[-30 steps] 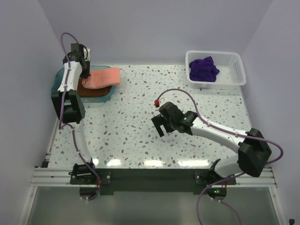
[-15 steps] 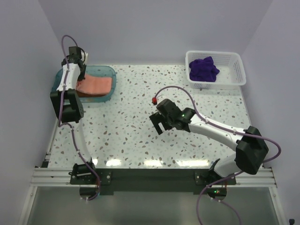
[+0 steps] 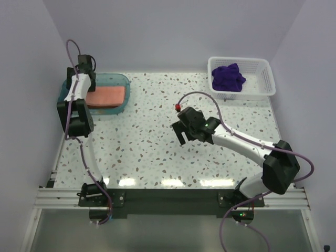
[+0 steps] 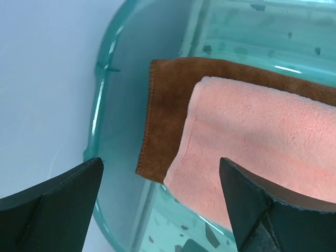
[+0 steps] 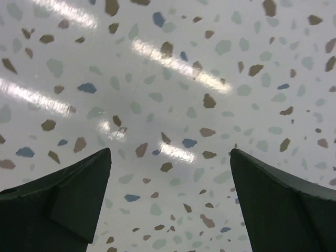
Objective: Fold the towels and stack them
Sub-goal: Neatly place the folded towel into the bin, then grab crumpled towel
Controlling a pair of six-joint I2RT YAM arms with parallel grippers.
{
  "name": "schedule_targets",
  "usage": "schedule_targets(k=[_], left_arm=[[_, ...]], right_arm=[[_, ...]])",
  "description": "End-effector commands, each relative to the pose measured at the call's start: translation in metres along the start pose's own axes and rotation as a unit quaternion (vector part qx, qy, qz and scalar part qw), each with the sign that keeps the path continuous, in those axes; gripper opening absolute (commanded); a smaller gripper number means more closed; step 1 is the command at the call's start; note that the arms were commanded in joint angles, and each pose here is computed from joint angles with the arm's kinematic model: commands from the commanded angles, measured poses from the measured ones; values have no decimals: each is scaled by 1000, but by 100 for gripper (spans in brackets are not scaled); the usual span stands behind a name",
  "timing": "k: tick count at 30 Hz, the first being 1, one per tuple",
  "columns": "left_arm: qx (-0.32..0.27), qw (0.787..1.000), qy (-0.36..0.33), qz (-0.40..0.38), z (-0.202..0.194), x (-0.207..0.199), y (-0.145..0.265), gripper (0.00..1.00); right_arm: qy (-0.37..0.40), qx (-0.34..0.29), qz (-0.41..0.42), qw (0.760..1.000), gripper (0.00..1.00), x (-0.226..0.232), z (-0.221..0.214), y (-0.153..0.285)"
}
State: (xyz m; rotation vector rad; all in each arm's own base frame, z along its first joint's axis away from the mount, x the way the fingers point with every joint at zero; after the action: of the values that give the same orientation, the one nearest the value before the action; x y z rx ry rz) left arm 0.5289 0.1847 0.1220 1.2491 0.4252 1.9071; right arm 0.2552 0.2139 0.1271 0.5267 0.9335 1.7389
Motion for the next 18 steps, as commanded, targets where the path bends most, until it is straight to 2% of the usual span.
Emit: schedule_targets(k=[1,4,6,7,8,9,13,14,15,16,17,18], left_arm=[[-79,987,130,46,39,59,56,98],[-113,974,196,-32,45,49,89,100],[-127,960,234,-89,41,37,118,100],[-146,947,255,-132,47,25,131,100],[-168,938,266,-147,48,29,157,100],[-160,938,256,-170,38,6,165,100],[-179,927,249,-215,18,-27,214,100],[-183,924,239,-234,13,-42,228,100],[-183,923,224,-253,-3,-55,240,100],[-188,915,228,-274,-8,-62,246,100],[-200,908,231,-286,-15,-59,258,100],[-187,909,221,-299,-35,-73,251,100]], right_arm=[[-58,-71,-67,994,99,-34,49,15],[-138,-100,-147,974,99,-85,76,20],[-170,-121,-166,964,99,-106,100,27],[-191,-117,-188,956,99,-128,104,22],[-209,-124,-197,950,99,-140,111,23],[-230,-139,-204,941,98,-152,125,26],[-312,-175,-218,908,93,-214,157,18],[-318,-164,-227,906,92,-224,158,3],[-336,-184,-225,896,91,-235,174,6],[-356,-189,-232,885,90,-255,177,1],[-365,-181,-218,887,88,-259,179,-18],[-382,-203,-211,876,87,-270,194,-20]])
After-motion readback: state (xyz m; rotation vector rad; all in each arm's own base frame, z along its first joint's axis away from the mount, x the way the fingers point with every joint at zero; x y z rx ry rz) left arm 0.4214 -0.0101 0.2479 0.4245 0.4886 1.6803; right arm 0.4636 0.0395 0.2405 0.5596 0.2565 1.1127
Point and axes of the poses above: each gripper's point midway between its finger pads, its own y axis back along the fingers, its own x axis along the line the jaws close on, z = x × y, the point moved 2 cm from there along y, back along the fingers, and after that the axes turned 6 degrees about -y, right-handed, at the moved point
